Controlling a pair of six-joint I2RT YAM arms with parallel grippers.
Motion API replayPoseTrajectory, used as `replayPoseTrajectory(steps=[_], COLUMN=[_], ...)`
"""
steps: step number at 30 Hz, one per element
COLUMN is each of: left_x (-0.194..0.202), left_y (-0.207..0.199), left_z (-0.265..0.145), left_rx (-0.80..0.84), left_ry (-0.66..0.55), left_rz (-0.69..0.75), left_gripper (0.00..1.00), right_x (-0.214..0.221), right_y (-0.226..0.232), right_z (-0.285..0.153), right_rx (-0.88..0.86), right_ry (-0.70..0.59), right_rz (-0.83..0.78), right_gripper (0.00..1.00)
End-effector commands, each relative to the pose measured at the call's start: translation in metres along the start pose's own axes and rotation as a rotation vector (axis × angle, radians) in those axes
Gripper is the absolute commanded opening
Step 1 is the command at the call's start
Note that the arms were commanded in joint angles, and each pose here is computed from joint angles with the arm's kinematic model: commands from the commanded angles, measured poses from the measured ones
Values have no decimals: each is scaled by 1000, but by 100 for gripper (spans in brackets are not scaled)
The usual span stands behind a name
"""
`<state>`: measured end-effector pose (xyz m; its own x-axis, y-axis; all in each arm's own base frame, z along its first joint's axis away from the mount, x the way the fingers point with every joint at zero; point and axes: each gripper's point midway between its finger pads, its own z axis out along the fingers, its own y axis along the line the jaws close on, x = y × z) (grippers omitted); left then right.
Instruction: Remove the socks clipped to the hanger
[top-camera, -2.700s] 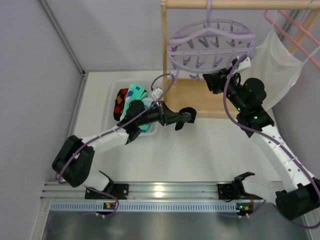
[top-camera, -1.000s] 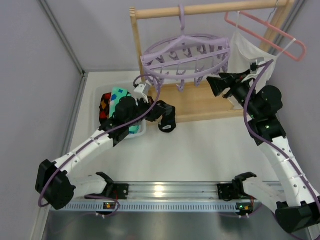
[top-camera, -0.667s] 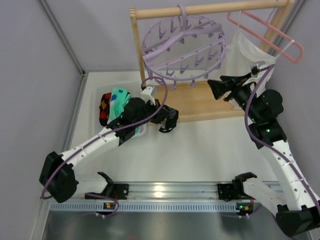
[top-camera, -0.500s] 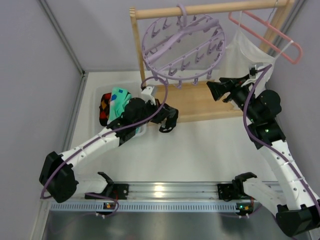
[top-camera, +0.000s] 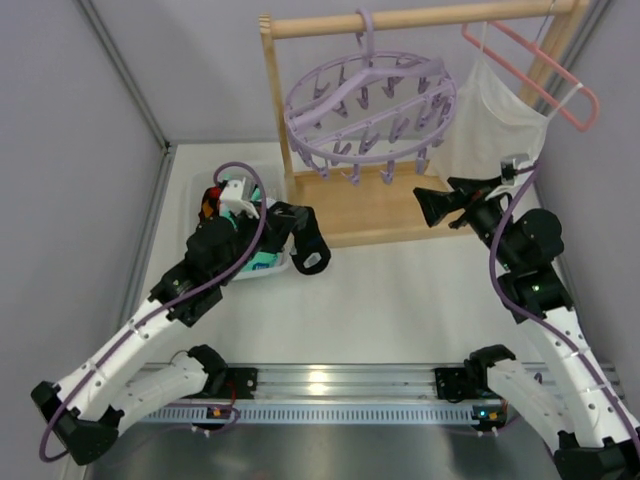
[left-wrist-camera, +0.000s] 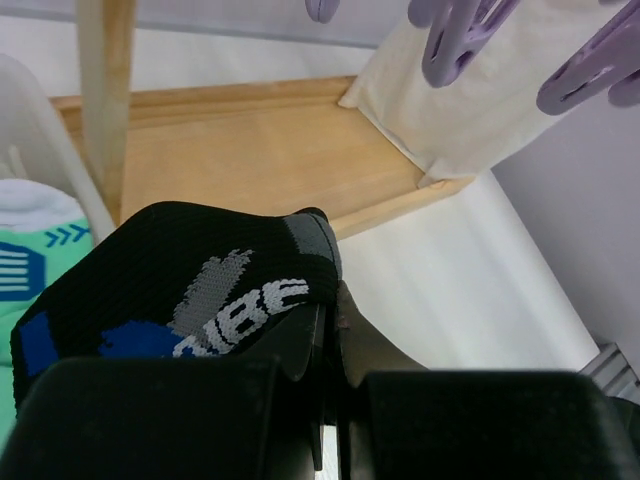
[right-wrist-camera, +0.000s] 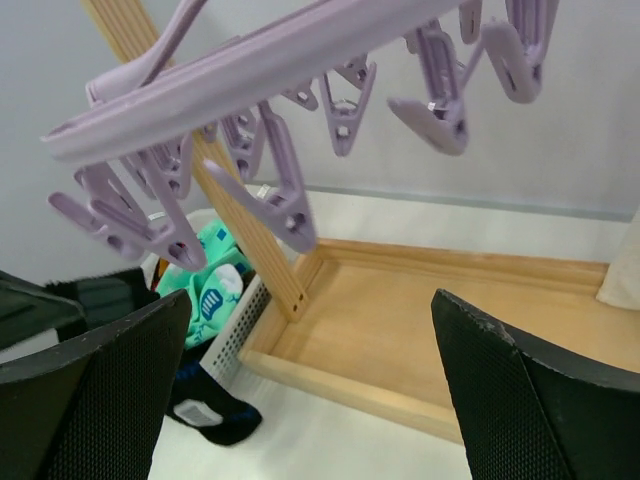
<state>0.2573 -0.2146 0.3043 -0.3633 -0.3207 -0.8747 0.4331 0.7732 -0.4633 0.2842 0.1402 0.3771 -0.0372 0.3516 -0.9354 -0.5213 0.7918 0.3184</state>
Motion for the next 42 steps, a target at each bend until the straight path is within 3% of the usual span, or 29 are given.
replayPoseTrajectory(steps=[1, 7, 11, 15, 17, 23, 27, 29, 36, 39, 42], left_x=[-28, -52, -65, -87, -102, -113, -60, -41, 61, 86, 86], left_y=[14, 74, 95, 110, 109, 163, 190, 200, 256, 266, 267], left_z=[-27, -65, -74, -65, -56, -27, 16, 34, 91, 98, 93], left_rx=[-119, -503, -674, -748, -712, -788, -752, -745, -784, -793, -806], left_ry=[-52, -106, -116, -114, -105, -22, 163, 190, 454, 498, 482], left_rz=[12, 51, 72, 50, 23, -38, -143, -178, -269, -307, -313], left_gripper=[0, 0, 0, 0, 0, 0, 0, 0, 0, 2, 10], right_x=[0, 9, 8, 1, 2, 8, 19, 27, 46, 50, 55], right_y=[-7, -19, -19, -16, -13, -8, -7, -8, -10, -13, -16], right_z=[-13, -45, -61, -72, -74, -77, -76, -74, -74, -77, -78], right_rx=[41, 130, 154, 158, 151, 113, 93, 86, 74, 82, 92], right_ry=[-23, -26, -34, -41, -35, -26, -14, 3, 40, 39, 52], right_rz=[-5, -29, -48, -71, -77, -71, -51, -36, -20, -24, -31], right_gripper=[100, 100, 99, 100, 99, 100, 99, 99, 99, 100, 100])
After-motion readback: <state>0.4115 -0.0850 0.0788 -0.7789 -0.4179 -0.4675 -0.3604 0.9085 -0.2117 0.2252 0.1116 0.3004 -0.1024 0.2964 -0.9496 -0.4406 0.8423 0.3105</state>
